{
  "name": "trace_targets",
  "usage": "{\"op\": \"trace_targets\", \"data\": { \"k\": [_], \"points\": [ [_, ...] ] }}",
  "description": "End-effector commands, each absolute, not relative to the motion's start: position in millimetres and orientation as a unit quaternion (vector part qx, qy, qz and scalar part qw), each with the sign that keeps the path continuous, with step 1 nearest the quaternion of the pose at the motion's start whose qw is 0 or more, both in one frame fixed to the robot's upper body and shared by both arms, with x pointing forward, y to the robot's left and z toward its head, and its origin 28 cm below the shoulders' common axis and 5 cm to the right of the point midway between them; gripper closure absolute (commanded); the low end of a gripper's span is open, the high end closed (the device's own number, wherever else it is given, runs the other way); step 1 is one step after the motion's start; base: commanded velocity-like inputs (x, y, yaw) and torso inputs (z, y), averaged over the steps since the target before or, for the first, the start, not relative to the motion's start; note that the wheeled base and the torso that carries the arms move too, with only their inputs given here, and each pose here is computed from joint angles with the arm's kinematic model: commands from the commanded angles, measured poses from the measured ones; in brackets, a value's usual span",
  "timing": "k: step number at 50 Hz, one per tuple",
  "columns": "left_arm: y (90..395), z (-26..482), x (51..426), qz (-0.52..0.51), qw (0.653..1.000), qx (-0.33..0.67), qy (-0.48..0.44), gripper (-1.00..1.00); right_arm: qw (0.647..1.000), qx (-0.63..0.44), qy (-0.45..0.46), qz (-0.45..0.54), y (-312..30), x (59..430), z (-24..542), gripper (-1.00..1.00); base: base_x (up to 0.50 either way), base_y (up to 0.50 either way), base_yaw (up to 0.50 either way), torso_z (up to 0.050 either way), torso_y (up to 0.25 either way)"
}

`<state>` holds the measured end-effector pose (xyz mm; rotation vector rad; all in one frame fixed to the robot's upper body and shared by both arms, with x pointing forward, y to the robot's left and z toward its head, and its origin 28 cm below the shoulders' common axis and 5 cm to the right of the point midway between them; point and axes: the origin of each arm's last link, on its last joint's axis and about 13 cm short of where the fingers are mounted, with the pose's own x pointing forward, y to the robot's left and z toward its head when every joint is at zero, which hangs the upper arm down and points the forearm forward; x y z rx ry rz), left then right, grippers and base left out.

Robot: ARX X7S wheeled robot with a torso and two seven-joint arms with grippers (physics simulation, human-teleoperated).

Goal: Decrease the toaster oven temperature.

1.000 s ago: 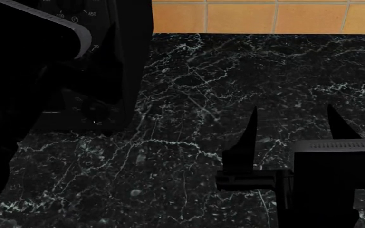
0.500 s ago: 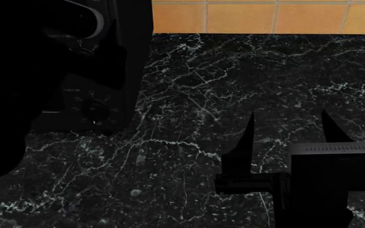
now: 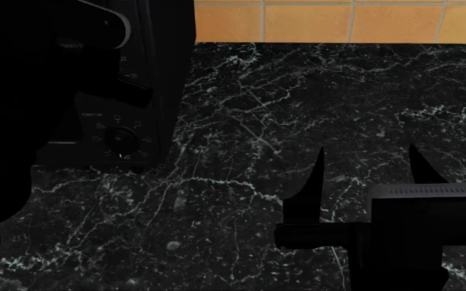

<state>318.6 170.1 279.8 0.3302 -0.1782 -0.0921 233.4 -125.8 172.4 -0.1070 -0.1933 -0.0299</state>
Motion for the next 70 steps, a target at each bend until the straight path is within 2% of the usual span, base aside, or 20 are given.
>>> {"op": "trace_targets", "data": {
  "k": [1,39,70],
  "points": [
    [166,277,325,-0.078,0.985,0.141,-0.063,1.00,0.994,-0.051,-0.096,-0.015,-126,234,172,-1.00,0.01,0.00,-0.01,0.000,0.000],
    [166,274,338,-0.024,0.999,0.006,-0.025,1.00,0.994,-0.052,-0.092,-0.011,-125,237,169,-1.00,0.01,0.00,-0.01,0.001,0.000],
    [167,259,349,0.028,0.998,-0.056,0.011,1.00,0.994,-0.051,-0.092,-0.009,-126,237,169,-1.00,0.01,0.00,0.00,0.001,0.000]
  ]
}}
